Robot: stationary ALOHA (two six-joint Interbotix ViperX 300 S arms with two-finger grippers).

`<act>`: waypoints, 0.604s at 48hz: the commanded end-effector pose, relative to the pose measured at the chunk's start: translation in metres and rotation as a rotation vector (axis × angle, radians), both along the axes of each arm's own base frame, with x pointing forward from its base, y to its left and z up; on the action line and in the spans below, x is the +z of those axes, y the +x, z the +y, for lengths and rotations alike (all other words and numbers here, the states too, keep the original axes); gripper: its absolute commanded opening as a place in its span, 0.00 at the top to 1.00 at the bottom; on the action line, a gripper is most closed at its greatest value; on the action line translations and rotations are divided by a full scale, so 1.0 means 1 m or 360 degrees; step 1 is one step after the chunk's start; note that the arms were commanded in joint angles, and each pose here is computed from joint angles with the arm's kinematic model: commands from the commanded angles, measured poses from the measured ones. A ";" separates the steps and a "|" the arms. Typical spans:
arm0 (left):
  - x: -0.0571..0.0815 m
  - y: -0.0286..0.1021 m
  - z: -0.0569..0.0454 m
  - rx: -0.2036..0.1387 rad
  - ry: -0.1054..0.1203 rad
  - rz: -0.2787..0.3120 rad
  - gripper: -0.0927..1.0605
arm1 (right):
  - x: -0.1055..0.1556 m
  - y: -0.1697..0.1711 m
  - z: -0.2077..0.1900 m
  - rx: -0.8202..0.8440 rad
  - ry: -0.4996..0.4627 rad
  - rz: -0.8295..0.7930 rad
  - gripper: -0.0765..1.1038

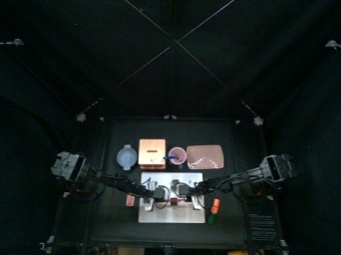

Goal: Cut the sushi into 4 pieces with the knife
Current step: Cut the sushi into 4 pieces

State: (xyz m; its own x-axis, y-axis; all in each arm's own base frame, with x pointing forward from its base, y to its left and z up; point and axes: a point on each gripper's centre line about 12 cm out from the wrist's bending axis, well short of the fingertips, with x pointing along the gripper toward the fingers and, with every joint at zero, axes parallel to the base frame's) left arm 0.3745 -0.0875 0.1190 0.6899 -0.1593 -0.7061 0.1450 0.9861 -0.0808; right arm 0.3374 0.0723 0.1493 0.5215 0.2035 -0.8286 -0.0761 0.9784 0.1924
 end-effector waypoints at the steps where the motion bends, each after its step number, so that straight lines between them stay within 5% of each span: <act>1: -0.002 -0.001 0.000 -0.0021 0.0022 0.0020 0.62 | 0.006 0.003 0.001 0.0009 -0.0001 -0.0031 0.81; 15: -0.007 -0.001 0.002 -0.0016 0.0031 0.0035 0.62 | -0.004 0.004 0.000 0.0006 -0.0013 0.0007 0.81; 29: -0.027 -0.002 0.003 -0.0002 0.0036 0.0114 0.62 | -0.022 0.003 0.001 -0.0007 -0.0008 0.0091 0.81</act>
State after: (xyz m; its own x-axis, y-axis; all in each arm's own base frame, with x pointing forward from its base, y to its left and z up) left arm 0.3761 -0.0836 0.0960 0.6503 -0.1428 -0.7462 0.1370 0.9881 -0.0698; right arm 0.3405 0.0703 0.1253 0.4733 0.1886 -0.8605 -0.0549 0.9812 0.1849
